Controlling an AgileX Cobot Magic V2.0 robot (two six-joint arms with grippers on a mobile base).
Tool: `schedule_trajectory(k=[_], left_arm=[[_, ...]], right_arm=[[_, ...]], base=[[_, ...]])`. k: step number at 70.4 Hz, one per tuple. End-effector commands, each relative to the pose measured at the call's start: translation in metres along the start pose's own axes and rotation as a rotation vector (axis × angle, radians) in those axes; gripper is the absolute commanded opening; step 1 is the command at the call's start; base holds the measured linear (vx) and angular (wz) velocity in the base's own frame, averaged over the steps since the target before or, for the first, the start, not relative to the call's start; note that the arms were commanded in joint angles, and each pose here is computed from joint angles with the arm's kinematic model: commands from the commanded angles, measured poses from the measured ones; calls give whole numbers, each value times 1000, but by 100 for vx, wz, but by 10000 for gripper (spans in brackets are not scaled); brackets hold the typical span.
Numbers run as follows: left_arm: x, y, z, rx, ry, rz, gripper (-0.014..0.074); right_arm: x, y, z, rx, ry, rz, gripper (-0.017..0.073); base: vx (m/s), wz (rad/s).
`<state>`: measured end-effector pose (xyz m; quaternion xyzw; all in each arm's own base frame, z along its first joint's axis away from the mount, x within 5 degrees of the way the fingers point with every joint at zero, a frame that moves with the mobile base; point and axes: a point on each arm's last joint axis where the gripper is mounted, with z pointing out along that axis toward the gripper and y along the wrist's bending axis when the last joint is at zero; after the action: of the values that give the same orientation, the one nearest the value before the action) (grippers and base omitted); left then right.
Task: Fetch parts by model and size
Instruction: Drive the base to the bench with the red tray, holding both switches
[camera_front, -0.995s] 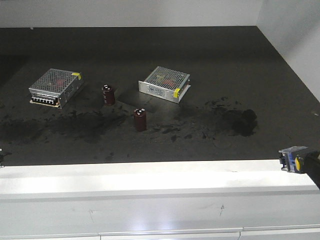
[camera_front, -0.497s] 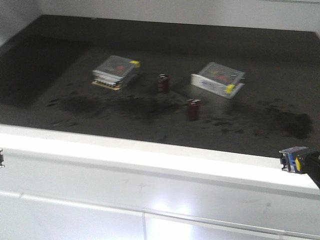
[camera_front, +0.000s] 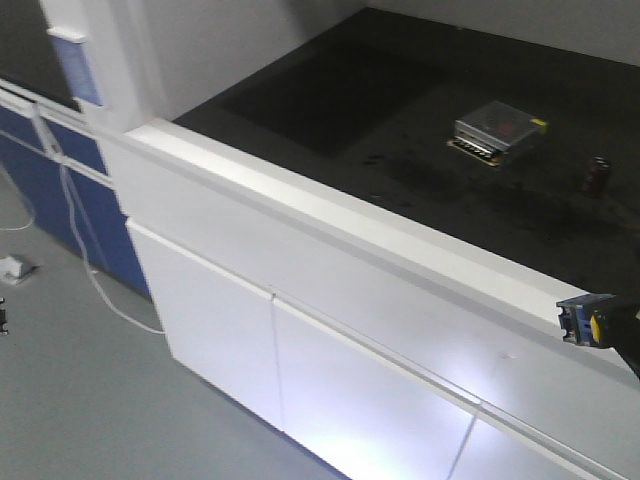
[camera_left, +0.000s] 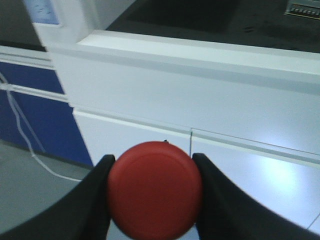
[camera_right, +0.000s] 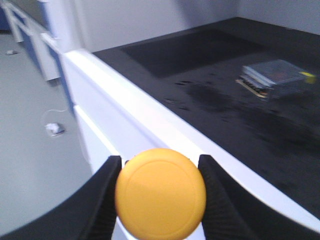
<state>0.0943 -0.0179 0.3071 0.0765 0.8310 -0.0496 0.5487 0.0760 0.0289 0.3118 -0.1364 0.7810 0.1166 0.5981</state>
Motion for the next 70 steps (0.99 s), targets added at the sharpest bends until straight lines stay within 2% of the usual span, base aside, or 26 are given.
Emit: schedule_trajectory(k=[1,70], left_arm=[[-15,-1,-3,12,-95,-8,-6],[-15,-1,-4,12,-96,-8,-6]], right_arm=[[-16,0,-3,0,-104,-13,-10],[-16,0,-3,0,-104,-13,-10]], base=[[-9,79],[1,82]])
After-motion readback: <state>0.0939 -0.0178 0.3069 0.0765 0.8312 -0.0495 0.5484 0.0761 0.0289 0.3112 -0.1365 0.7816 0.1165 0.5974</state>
